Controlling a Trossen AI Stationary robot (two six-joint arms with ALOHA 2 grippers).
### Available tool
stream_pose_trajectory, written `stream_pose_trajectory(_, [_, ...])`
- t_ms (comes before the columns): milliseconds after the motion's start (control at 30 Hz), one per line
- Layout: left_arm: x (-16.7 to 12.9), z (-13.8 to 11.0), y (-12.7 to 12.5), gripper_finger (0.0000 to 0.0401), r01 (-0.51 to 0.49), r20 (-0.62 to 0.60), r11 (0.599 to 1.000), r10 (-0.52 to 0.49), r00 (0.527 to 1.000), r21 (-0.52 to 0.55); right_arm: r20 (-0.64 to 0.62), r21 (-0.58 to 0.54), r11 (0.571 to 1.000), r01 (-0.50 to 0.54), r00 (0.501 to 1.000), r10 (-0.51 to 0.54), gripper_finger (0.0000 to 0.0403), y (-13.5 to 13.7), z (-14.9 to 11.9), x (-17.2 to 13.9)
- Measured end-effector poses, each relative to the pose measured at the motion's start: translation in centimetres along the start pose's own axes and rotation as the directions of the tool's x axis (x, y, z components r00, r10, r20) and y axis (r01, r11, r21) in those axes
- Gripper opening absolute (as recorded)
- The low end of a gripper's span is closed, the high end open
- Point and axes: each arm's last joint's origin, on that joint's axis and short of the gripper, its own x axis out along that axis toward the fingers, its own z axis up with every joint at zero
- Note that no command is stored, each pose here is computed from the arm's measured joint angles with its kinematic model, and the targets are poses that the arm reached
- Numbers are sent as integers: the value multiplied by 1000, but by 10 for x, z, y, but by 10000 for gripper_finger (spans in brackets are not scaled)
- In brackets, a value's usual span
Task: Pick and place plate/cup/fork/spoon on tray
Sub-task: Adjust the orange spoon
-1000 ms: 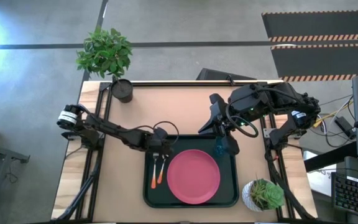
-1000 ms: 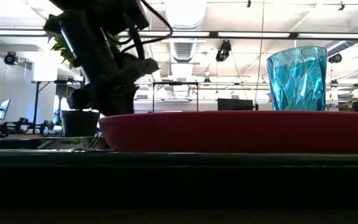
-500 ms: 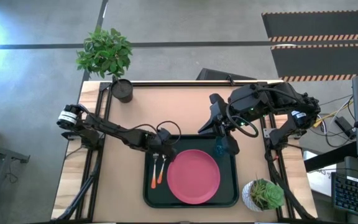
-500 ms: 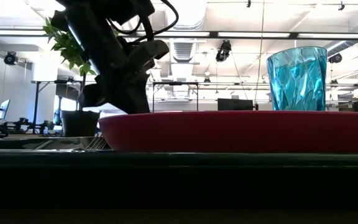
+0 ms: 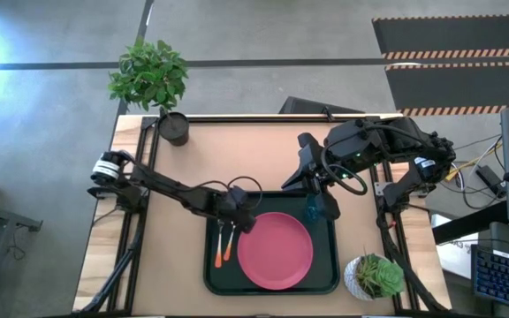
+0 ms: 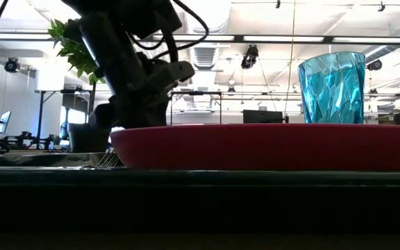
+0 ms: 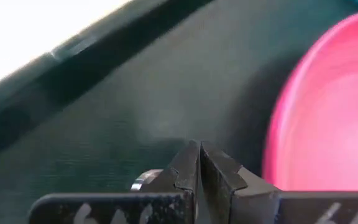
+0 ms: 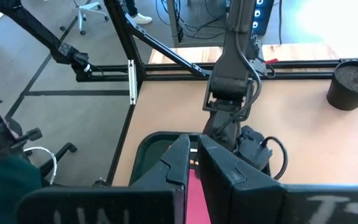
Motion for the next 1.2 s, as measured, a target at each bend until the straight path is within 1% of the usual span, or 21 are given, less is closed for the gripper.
stream_pose_trajectory(67, [3, 0, -6, 0, 12, -5, 1000, -12, 1000, 18, -1, 0, 1000, 0, 1000, 0, 22, 0, 0, 0])
stream_pose_trajectory(200, [6, 2, -10, 0, -2, -16, 999, 2, 1000, 32, -1, 0, 1000, 0, 1000, 0, 22, 0, 0, 0])
stream_pose_trajectory(300, [4, -1, -4, 0, -76, -57, 996, 79, 995, 54, -1, 0, 1000, 0, 1000, 0, 22, 0, 0, 0])
stream_pose_trajectory(400, [2, -5, 4, 0, -161, -106, 983, 170, 980, 86, -1, 0, 1000, 0, 1000, 0, 22, 0, 0, 0])
stream_pose_trajectory(467, [1, -6, 6, 0, -187, -121, 977, 199, 973, 98, -2, -1, 1000, 0, 1000, 0, 22, 0, 0, 0])
stream_pose_trajectory(733, [-3, 1, -3, 0, -150, -94, 985, 158, 983, 84, -4, -13, 1000, 0, 1000, 0, 22, 0, 0, 0])
stream_pose_trajectory(900, [-9, 6, -11, 0, -152, -64, 982, 159, 985, 110, -12, -10, 1000, 1, 1000, -2, 22, 0, -1, 0])
stream_pose_trajectory(1000, [-14, 7, -10, 0, -203, -73, 971, 214, 974, 128, -13, -10, 1000, 2, 1000, -2, 22, 0, -1, 0])
stream_pose_trajectory(1200, [-23, 4, -1, 0, -324, -131, 929, 349, 928, 180, -40, -8, 1000, 6, 999, -6, 22, -1, -4, 0])
